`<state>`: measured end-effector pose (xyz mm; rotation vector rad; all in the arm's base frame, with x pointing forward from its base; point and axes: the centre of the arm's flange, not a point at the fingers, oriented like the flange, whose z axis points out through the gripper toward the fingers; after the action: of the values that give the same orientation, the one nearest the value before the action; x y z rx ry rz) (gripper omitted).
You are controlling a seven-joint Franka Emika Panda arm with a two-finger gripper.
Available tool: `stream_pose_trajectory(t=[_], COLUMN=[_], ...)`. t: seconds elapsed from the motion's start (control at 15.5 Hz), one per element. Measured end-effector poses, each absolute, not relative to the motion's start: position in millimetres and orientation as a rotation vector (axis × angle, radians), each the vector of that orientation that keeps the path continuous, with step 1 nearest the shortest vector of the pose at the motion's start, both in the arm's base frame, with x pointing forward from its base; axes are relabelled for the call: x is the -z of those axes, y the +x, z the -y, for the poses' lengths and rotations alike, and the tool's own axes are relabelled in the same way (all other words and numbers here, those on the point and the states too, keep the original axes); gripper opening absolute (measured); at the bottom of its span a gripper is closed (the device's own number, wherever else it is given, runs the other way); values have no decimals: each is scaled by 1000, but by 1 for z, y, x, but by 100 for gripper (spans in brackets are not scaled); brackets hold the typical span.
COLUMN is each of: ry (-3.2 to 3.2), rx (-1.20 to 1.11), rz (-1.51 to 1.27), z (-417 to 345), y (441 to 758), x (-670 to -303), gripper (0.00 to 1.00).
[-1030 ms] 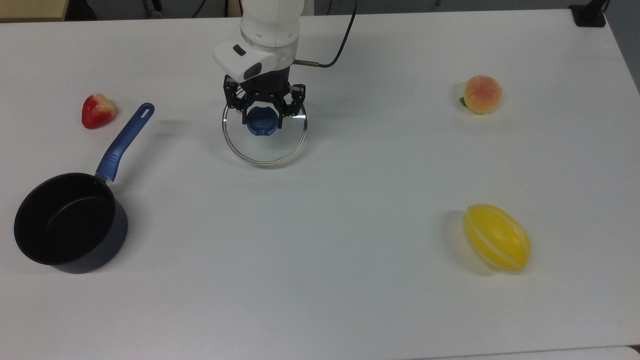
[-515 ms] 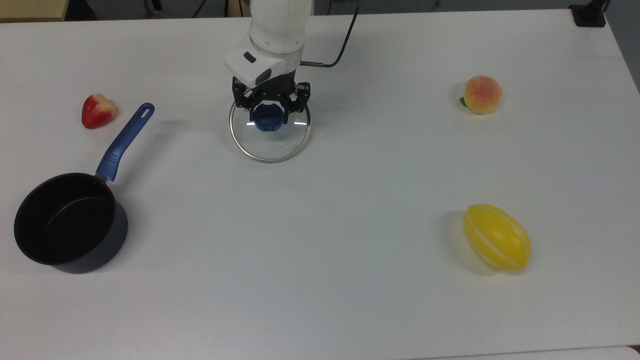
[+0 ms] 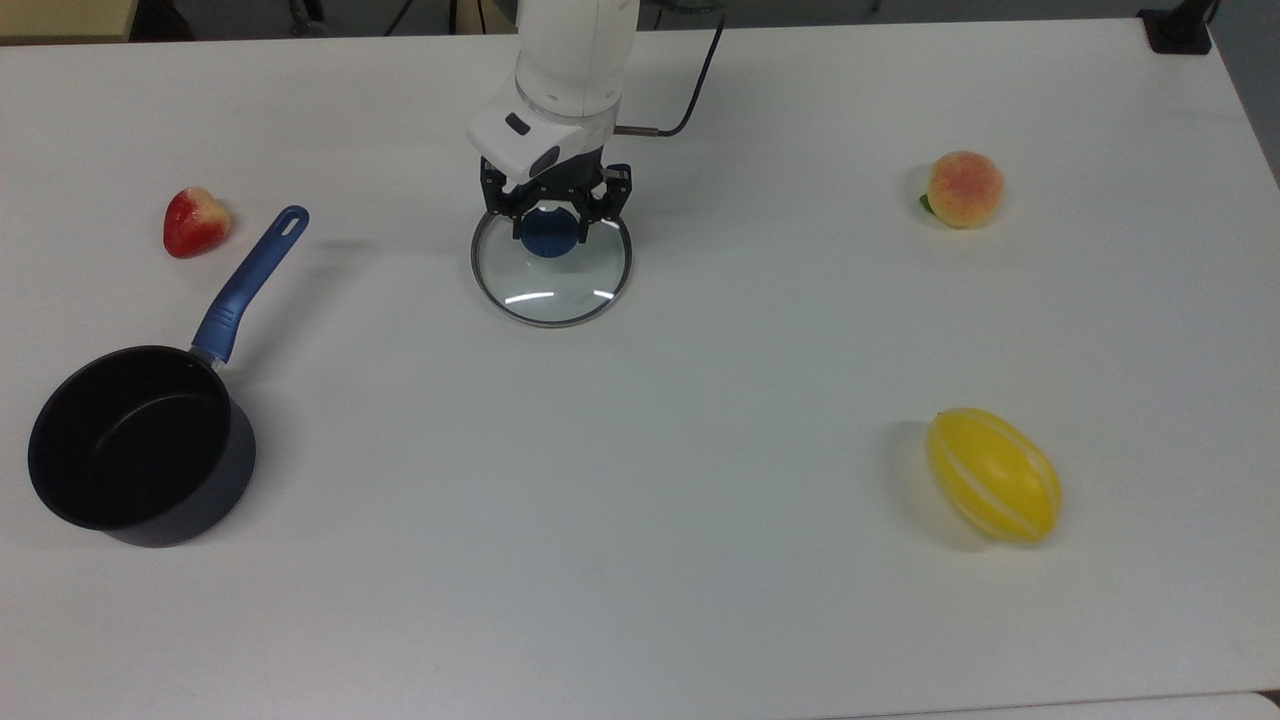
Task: Open lid
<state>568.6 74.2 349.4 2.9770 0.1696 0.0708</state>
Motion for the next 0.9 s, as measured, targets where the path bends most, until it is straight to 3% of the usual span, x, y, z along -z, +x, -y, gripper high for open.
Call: stream_pose_trajectory(t=[0.51,0.71,0.77,0.9], ry=[2976,2963,2957,2943], rx=[-40,7,16,32], rz=[-144,-90,-77,-47], z=[-74,-74,-76,-81], y=[568,570,573,580], x=[-346,-356,-363,-388], gripper=[67,94,99,100])
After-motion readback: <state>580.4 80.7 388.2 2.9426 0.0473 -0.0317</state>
